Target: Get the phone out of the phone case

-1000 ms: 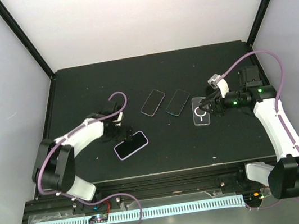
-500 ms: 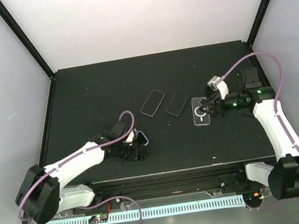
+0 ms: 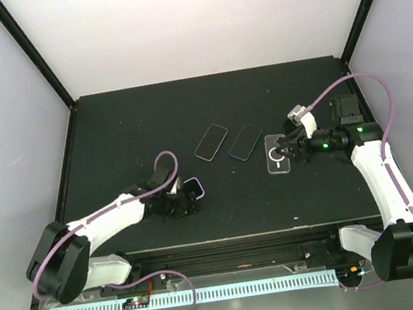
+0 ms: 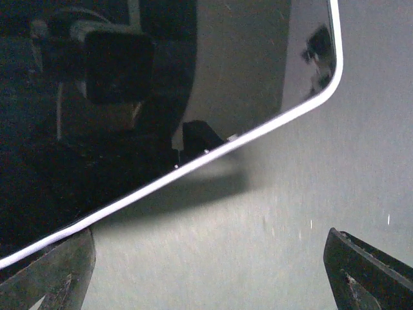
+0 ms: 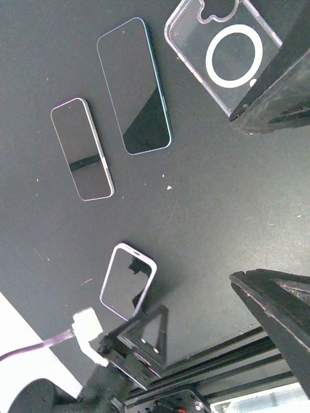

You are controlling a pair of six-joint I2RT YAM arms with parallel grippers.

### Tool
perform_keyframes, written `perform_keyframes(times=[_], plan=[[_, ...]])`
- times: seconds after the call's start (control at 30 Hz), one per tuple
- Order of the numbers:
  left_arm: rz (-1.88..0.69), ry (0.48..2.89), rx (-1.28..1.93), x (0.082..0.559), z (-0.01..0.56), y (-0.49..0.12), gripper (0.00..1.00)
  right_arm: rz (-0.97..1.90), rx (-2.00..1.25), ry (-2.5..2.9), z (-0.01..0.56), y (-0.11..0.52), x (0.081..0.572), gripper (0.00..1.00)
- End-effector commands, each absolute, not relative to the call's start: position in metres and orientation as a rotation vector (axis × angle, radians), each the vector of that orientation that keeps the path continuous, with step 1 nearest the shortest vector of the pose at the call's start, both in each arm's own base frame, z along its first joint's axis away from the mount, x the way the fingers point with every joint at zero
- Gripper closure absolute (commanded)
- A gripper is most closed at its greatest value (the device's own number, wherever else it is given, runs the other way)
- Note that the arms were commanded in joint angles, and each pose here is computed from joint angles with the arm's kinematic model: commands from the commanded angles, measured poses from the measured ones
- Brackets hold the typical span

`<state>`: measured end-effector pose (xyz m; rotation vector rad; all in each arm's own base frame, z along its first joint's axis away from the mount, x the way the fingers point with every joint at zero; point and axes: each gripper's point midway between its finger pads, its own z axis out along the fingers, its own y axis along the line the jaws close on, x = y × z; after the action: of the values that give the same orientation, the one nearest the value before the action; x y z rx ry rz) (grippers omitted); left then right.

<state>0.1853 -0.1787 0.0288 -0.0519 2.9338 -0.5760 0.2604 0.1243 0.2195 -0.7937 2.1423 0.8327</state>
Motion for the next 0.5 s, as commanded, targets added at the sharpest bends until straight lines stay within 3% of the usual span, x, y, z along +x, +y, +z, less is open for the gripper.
perform_keyframes(times=[0.0, 0.47], plan=[[-0.397, 2.800, -0.204, 0.244, 0.028, -0.156, 0.01, 0.814, -0.802, 2.121, 0.221, 0.124, 0.262, 0.41], [-0.274, 2.726, -0.396, 0.371, 0.032, -0.160, 0.01, 0.792, -0.800, 2.133, 0.219, 0.122, 0.264, 0.41]])
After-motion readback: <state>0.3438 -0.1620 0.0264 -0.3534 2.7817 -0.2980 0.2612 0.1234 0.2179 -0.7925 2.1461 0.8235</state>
